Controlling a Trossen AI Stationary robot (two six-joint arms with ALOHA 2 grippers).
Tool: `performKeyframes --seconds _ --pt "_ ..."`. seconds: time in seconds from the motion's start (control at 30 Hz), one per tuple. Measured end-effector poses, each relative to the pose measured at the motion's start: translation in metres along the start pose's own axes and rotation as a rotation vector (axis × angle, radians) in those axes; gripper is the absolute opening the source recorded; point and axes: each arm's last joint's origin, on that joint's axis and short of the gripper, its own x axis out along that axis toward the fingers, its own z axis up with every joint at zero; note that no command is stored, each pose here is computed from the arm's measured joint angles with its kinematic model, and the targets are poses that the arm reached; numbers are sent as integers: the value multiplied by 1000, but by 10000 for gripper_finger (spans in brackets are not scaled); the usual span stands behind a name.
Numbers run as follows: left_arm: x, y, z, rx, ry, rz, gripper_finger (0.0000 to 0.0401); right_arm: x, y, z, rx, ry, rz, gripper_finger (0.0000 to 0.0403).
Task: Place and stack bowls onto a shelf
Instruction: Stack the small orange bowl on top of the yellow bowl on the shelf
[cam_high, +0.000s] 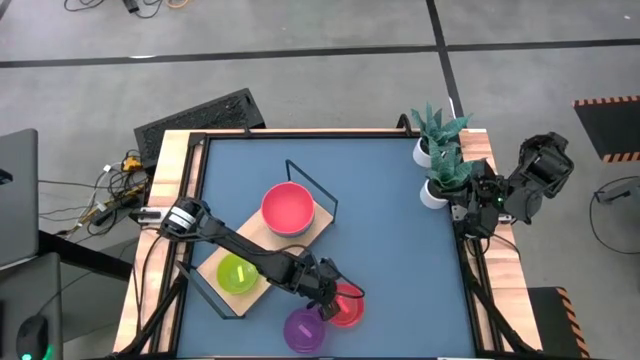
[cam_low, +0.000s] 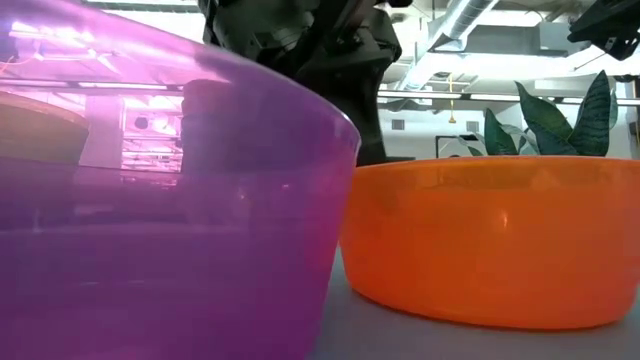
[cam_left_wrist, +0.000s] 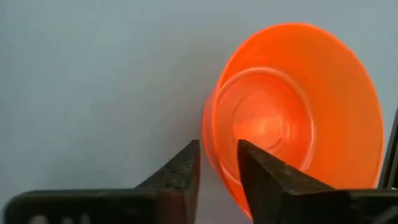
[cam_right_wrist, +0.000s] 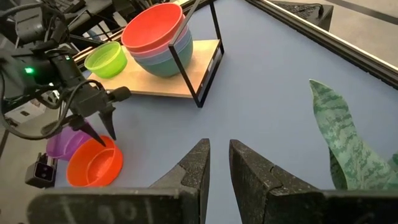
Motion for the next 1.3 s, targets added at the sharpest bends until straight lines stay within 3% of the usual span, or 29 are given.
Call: performKeyframes --seconds 0.2,0.7,0.97,1.3 --pt "0 2 2 -26 -1 2 9 0 0 0 0 0 0 88" --pt "-1 8 25 -141 -85 -38 0 0 0 0 -1 0 0 88" --pt "-38 5 48 -143 -102 -126 0 0 0 0 -3 1 -2 88" --pt "-119 2 57 -102 -60 -189 0 0 -2 -1 -19 7 -15 88"
